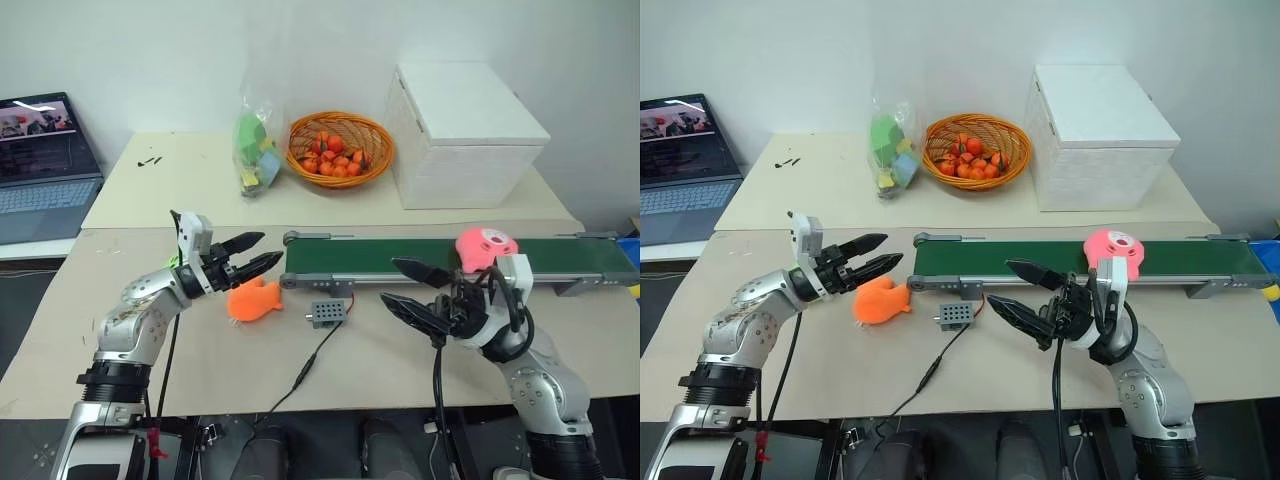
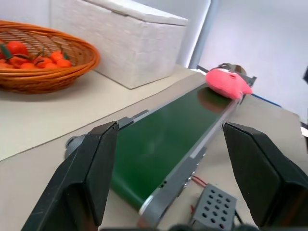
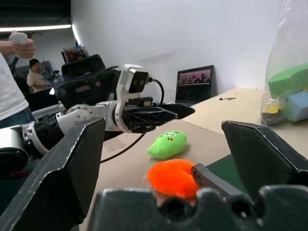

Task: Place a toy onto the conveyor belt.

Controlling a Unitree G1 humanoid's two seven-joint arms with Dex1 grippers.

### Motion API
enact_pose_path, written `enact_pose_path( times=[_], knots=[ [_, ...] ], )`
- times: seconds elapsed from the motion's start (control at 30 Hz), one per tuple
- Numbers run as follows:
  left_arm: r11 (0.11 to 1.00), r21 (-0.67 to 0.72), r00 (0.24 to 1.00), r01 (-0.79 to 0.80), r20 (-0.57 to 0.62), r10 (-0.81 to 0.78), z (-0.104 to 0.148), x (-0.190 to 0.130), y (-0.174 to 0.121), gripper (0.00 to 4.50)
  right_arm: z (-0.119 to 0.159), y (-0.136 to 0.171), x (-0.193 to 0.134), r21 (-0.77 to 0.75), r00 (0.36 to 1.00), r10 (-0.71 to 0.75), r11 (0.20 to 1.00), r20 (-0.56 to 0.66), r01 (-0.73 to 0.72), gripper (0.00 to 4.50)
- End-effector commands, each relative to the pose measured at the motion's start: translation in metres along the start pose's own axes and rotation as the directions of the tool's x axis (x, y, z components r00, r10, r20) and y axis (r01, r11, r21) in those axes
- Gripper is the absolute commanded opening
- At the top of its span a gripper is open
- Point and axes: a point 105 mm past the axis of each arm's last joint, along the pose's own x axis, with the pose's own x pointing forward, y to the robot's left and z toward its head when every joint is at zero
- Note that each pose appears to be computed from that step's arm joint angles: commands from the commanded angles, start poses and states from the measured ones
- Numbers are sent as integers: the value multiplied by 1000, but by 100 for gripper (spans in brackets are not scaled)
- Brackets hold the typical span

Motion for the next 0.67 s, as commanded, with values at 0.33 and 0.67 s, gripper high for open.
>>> enact_pose_path(
  times=[0.33,0.67],
  knots=[
    [994,98,998,56,-14,-55,8,9,-9,367,4,-1,-3,-30,1000,-12,999,-1,12,450],
    [993,99,997,68,-32,-65,1,12,-12,367,0,-2,-3,-29,1000,-23,999,-9,23,450]
  ],
)
